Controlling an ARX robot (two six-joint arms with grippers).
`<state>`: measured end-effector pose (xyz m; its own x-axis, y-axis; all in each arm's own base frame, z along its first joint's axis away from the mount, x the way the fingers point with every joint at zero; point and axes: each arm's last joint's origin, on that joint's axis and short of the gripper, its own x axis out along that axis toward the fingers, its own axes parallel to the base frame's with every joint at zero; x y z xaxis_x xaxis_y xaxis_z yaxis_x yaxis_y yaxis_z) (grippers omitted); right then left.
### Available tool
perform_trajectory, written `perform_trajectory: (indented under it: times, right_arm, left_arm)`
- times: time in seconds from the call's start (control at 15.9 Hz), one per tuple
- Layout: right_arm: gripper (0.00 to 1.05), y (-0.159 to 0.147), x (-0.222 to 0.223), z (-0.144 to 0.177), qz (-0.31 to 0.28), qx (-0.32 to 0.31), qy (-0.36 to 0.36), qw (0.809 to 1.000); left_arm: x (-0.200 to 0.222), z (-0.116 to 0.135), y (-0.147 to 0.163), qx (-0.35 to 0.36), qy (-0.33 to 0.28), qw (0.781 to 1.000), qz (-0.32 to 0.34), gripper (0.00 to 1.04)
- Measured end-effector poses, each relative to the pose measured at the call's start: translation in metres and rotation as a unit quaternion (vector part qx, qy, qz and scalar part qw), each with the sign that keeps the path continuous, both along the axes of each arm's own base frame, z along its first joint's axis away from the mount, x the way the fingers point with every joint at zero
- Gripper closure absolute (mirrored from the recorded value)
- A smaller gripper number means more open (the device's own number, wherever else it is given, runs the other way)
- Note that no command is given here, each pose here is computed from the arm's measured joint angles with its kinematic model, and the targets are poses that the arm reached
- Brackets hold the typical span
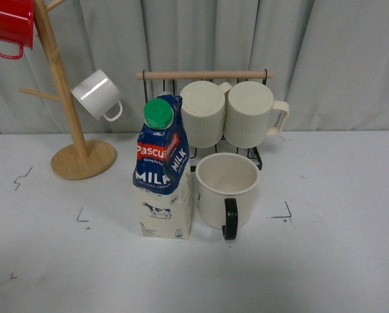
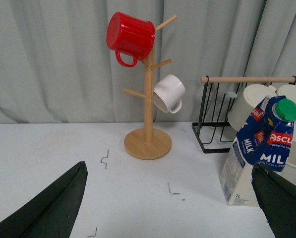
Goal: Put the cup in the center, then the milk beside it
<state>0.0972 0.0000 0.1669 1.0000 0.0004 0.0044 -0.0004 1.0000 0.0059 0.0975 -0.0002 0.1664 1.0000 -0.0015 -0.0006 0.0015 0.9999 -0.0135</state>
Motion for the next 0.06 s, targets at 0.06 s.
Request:
perform_trajectory:
  times: [0.06]
  right_arm:
    - [0.06,0.0000,0.0000,0.0000,0.000,0.000,0.000,1.000]
  left_arm:
    - [0.0000,0.0000,0.0000,0.000,0.000,1.000,0.000,0.08]
